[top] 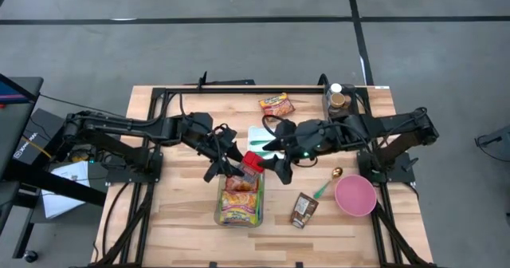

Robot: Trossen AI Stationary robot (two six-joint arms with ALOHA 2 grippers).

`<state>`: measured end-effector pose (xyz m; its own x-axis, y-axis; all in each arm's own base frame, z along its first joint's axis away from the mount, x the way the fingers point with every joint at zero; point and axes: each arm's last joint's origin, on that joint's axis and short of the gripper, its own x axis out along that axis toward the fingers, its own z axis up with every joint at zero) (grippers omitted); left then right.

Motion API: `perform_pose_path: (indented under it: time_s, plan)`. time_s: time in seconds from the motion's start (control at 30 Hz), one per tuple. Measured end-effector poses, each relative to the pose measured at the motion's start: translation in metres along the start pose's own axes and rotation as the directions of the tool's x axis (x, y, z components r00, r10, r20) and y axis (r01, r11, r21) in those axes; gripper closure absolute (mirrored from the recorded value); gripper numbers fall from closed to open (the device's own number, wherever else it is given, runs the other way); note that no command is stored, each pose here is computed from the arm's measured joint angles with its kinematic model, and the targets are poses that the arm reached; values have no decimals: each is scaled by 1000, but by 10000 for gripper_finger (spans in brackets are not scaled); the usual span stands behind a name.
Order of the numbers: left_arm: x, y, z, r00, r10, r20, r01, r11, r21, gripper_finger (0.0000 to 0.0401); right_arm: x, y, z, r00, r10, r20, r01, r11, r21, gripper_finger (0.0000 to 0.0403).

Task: Pick & Place Food Item
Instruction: Put the red spice can into the black bin

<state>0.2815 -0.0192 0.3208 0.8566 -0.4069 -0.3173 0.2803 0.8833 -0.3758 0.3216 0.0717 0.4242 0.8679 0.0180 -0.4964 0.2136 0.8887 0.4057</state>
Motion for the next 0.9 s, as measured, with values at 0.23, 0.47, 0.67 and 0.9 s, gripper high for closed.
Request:
perform_pose_path:
  time_s: [0.23, 0.47, 0.67, 0.9]
  plan:
    - [0, 1, 0, 1000, 6, 2, -6, 1000, 0, 219, 19, -5, -3, 998, 17, -63, -17, 1000, 2, 111]
    - [0, 1, 0, 1000, 9, 4, -9, 1000, -5, 219, 28, -6, -2, 996, 45, -78, -46, 999, -4, 56]
    - [0, 1, 0, 1000, 9, 4, -9, 1000, -8, 219, 29, -6, -3, 995, 46, -92, -47, 999, -4, 53]
    - [0, 1, 1, 1000, 8, 6, -8, 1000, -22, 219, 39, -9, -5, 992, 44, -117, -45, 999, -1, 57]
